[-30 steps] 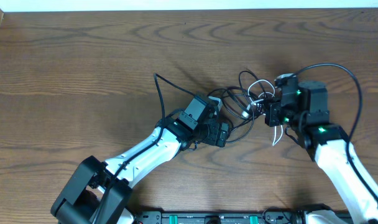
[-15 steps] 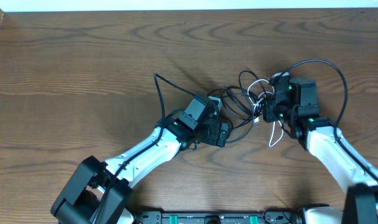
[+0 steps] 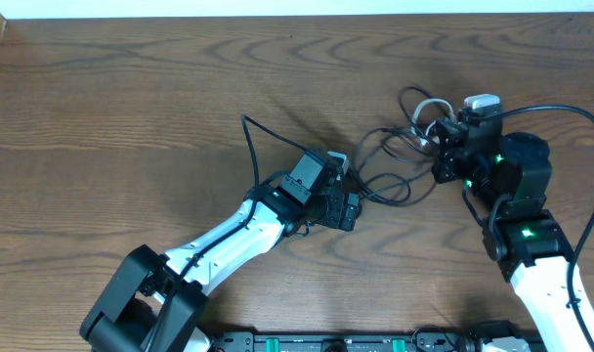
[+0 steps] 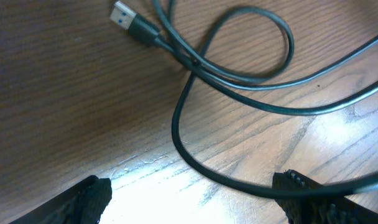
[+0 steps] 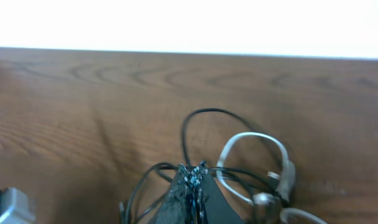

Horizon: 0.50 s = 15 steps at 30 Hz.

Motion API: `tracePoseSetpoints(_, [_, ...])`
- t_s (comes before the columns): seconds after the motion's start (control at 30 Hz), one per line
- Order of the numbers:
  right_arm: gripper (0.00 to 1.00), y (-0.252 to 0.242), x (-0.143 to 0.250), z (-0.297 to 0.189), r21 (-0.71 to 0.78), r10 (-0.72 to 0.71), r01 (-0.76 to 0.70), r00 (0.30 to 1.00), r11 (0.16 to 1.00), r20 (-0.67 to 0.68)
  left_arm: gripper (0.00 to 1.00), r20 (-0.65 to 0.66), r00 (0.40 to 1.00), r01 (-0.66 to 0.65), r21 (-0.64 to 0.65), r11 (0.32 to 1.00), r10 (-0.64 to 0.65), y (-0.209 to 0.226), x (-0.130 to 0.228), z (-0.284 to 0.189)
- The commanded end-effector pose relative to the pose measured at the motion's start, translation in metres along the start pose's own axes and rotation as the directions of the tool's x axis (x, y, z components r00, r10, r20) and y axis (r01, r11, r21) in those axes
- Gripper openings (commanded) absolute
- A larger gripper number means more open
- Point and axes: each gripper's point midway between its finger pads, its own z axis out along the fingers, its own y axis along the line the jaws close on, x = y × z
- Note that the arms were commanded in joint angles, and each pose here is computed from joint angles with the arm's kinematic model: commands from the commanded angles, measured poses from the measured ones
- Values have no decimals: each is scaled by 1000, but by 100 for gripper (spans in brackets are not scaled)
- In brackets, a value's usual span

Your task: Untangle cables

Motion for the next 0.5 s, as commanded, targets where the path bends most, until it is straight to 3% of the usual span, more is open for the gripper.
tracePoseSetpoints(0.0, [1, -3, 14, 9, 8, 14, -14, 998, 1000, -56, 89, 10, 1000, -9, -9, 1000, 9, 2, -2, -2])
tracePoseSetpoints(0.27, [1, -4, 72, 52, -59, -57, 44, 970, 997, -237, 89, 10, 1000, -9, -9, 1000, 9, 2, -2, -2])
tracePoseSetpoints(0.47, [1, -35, 74, 67, 98, -63, 87, 971, 991, -230, 89, 10, 1000, -9, -9, 1000, 9, 2, -2, -2])
